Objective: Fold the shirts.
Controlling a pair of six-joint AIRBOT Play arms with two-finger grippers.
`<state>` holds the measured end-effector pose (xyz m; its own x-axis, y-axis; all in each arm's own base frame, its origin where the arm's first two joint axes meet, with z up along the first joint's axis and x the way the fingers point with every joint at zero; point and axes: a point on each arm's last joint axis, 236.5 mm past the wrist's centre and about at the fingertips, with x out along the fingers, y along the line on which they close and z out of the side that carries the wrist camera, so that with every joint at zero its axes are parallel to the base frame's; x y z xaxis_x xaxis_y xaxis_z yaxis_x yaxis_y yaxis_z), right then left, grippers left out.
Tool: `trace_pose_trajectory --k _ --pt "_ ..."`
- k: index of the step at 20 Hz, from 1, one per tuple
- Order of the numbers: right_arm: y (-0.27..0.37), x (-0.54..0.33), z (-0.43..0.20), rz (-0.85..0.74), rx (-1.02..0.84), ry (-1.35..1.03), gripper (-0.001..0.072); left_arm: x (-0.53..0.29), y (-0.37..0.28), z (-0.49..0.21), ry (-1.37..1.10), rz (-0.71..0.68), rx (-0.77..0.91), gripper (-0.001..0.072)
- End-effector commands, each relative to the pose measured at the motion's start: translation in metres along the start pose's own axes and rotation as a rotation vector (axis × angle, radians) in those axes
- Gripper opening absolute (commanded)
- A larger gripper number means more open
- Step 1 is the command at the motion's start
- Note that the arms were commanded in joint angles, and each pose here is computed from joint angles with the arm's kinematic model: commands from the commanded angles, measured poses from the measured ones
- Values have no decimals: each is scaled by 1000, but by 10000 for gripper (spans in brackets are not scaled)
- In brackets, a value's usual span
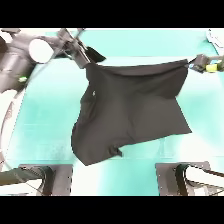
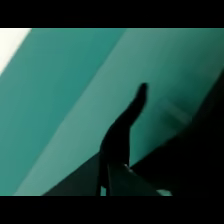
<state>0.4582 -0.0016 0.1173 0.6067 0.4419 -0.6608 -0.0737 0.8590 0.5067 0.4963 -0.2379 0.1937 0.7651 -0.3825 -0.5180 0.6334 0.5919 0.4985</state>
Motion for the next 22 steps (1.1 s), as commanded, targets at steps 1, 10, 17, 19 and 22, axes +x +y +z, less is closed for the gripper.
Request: trace_pose_trajectory --k 1,10,17,19,22 --pt "-45 59 -8 -45 73 15 27 69 -18 -30 27 -10 3 25" --pt "-77 104 34 -51 68 -6 47 102 -6 -54 40 36 -116 26" --pt "-97 56 65 -96 91 -64 703 22 43 -179 486 -45 -744 602" --pt "-114 29 61 -160 115 -53 702 -6 54 -157 394 -90 -846 601" --pt "-129 -15 53 -203 182 -102 702 -55 58 -128 294 -98 -898 602"
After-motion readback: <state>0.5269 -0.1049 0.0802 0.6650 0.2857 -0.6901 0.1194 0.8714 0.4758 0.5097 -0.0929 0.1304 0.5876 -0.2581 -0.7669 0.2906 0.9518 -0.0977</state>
